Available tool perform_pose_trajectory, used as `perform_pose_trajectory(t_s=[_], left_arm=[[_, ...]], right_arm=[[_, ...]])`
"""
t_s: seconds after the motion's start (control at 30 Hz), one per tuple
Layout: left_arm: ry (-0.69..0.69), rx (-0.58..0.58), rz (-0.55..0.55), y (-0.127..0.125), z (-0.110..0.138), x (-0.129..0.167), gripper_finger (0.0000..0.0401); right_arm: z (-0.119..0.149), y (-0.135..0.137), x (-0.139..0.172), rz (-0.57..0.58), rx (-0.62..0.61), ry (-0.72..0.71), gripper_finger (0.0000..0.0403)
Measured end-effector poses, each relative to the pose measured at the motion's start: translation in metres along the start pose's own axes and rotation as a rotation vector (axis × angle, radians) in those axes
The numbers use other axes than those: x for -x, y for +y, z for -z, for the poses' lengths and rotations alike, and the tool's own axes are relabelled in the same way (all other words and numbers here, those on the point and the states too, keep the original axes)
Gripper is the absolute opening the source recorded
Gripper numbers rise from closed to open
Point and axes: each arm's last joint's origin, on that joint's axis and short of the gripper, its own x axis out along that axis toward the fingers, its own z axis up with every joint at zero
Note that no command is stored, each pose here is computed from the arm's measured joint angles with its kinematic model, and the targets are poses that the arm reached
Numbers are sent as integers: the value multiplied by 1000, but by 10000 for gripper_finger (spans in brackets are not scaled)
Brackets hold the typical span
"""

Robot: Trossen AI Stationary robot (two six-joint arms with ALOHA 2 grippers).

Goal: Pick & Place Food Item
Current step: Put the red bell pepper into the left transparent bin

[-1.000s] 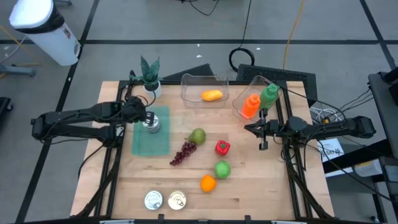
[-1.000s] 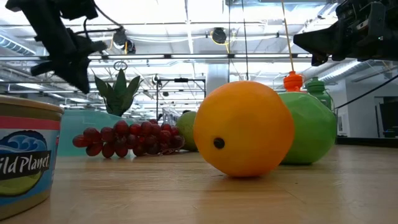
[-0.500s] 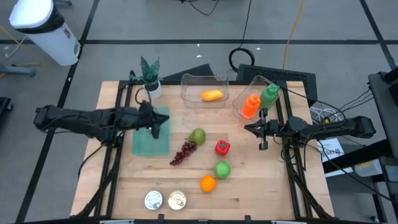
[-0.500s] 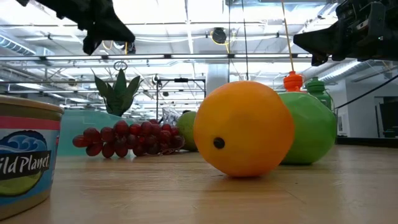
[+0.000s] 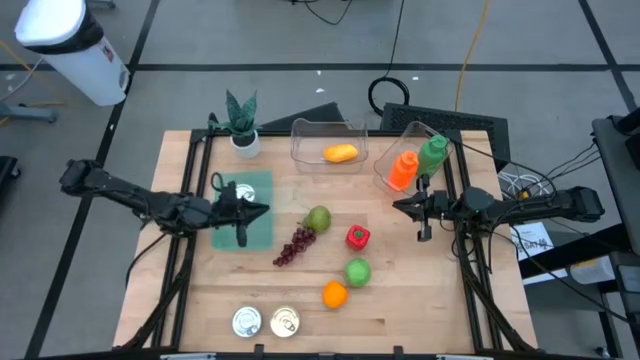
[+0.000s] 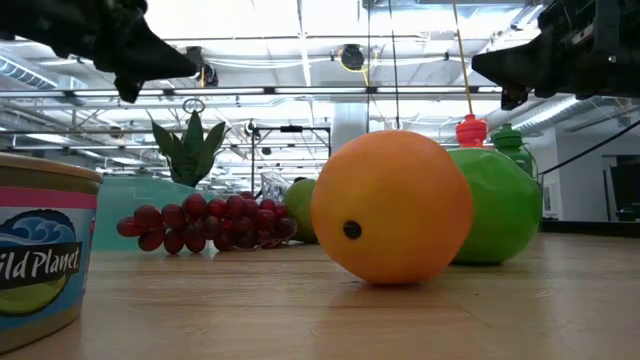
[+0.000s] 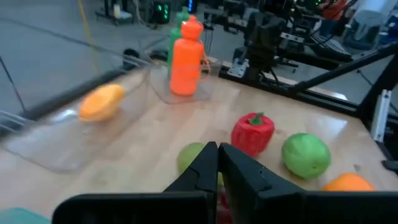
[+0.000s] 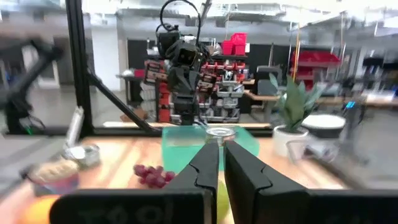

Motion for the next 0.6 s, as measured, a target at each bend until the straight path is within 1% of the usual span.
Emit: perform_pose_trajectory(t_s=[0.13, 0.2, 0.27, 0.33, 0.43, 0.47, 0.53, 0.6], left_arm=[[-21, -72, 11, 6, -6, 15, 19], [-32, -69, 6, 9, -8, 20, 19], [-49, -55, -16, 12, -9, 23, 19], [-64, -61, -27, 13, -11, 25, 19], [-62, -77, -25, 13, -11, 25, 19], [-57, -77, -22, 13, -10, 25, 19], [-54, -76, -21, 13, -10, 25, 19], [-48, -82, -23, 13, -9, 25, 19]], right_arm=[[-2, 0, 0, -3, -237, -20, 13], [-4, 0, 0, -8, -353, -45, 14], [-4, 0, 0, -10, -435, -46, 13], [-4, 0, 0, -9, -479, -44, 13], [-5, -1, 0, 29, -489, -59, 12], [-7, -2, 0, 39, -499, -81, 12], [-13, -2, 1, 19, -531, -146, 11], [-19, -2, 2, 5, -527, -205, 11]])
